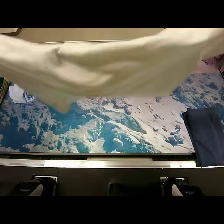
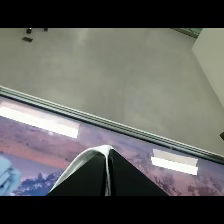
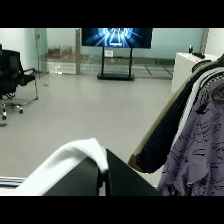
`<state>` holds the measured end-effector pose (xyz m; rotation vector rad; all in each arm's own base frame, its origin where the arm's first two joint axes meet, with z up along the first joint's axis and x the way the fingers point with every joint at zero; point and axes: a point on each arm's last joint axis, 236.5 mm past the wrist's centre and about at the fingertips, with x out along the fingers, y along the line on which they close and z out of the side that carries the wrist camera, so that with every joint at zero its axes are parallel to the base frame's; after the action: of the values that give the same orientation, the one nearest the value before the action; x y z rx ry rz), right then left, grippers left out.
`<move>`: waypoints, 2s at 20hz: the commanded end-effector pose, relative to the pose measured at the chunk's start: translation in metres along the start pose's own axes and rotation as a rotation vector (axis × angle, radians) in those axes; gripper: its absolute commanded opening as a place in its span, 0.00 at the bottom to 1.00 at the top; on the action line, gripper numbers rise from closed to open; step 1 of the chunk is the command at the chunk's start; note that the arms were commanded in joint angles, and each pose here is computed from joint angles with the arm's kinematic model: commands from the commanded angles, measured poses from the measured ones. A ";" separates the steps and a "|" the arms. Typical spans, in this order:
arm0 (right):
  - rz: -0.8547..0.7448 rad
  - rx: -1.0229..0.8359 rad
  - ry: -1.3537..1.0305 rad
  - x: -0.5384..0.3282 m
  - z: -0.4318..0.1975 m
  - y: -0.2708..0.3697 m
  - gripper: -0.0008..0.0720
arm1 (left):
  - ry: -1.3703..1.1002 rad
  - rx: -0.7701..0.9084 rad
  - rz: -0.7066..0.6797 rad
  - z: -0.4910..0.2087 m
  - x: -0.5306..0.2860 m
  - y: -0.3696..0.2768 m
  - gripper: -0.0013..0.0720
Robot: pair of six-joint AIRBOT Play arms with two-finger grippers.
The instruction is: Fold the clothes and pants, and hang the long-sleeved shirts on hangers.
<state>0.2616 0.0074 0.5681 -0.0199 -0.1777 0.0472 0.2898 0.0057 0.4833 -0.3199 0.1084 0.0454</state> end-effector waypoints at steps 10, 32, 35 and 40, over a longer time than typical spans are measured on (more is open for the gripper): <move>0.058 0.456 0.899 0.211 -0.385 -0.002 0.05 | 0.716 -0.085 0.088 -0.271 0.206 0.032 0.04; 0.211 0.695 1.614 0.061 -0.555 -0.019 0.68 | 1.210 -0.032 0.203 -0.484 0.226 0.040 0.04; 0.158 0.801 1.747 -0.029 -0.570 -0.008 0.94 | 1.253 -0.029 0.222 -0.484 0.214 0.044 0.04; 0.159 0.853 1.870 -0.140 -0.599 0.041 0.91 | 1.272 -0.026 0.229 -0.486 0.210 0.045 0.04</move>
<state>0.2893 0.0116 -0.0193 0.7269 1.6586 0.2414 0.4519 -0.1007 -0.0128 -0.3232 1.3880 0.0600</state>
